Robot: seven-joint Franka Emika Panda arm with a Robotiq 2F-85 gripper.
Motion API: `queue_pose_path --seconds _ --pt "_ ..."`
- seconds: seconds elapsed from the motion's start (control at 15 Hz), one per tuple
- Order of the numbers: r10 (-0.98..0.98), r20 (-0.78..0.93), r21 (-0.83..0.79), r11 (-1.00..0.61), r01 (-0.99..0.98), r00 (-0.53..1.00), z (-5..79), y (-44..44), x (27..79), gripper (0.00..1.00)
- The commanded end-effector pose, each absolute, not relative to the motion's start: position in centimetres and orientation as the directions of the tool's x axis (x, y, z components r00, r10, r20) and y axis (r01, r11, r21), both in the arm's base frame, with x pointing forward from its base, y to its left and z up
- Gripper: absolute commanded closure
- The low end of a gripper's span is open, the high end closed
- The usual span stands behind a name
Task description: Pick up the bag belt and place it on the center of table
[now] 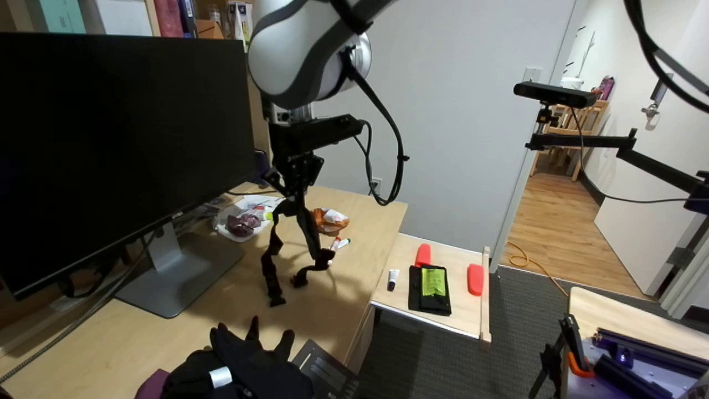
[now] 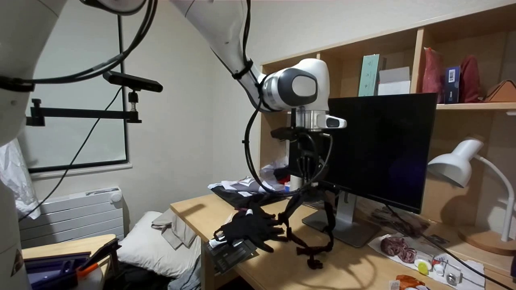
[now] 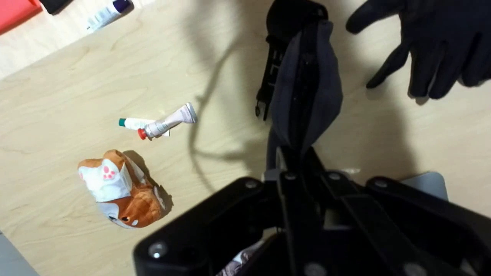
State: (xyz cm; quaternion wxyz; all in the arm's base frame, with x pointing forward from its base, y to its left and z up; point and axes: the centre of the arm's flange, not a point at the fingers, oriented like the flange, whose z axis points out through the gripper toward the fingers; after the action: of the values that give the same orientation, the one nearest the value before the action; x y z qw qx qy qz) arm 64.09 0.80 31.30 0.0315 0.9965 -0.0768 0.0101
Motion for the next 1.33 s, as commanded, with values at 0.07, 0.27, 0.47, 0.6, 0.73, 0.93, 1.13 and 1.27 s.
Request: queue_pose_path --seconds 0.07,0.27,0.47,0.6,0.73,0.93,1.13,1.27 --pt "-0.017 0.006 0.052 -0.998 -0.017 1.000 28.0 -0.2 63.0 0.92" --pt "-0.018 0.045 0.048 -0.999 -0.020 0.999 25.9 -1.1 62.3 0.92" --pt "-0.020 0.048 0.071 -0.997 -0.023 0.999 23.8 -2.0 61.7 0.92" --pt "-0.035 0.040 0.082 -0.996 -0.038 0.999 22.4 -2.6 61.5 0.92" --pt "-0.048 0.027 0.090 -0.995 -0.051 0.998 20.9 -3.1 61.3 0.92" --pt "-0.085 -0.015 0.107 -0.991 -0.083 0.996 18.6 -3.8 61.4 0.92" --pt "-0.125 -0.032 0.127 -0.985 -0.120 0.992 16.5 -4.5 61.4 0.92" --pt "-0.130 -0.015 0.110 -0.986 -0.127 0.991 15.7 -4.6 61.3 0.92"
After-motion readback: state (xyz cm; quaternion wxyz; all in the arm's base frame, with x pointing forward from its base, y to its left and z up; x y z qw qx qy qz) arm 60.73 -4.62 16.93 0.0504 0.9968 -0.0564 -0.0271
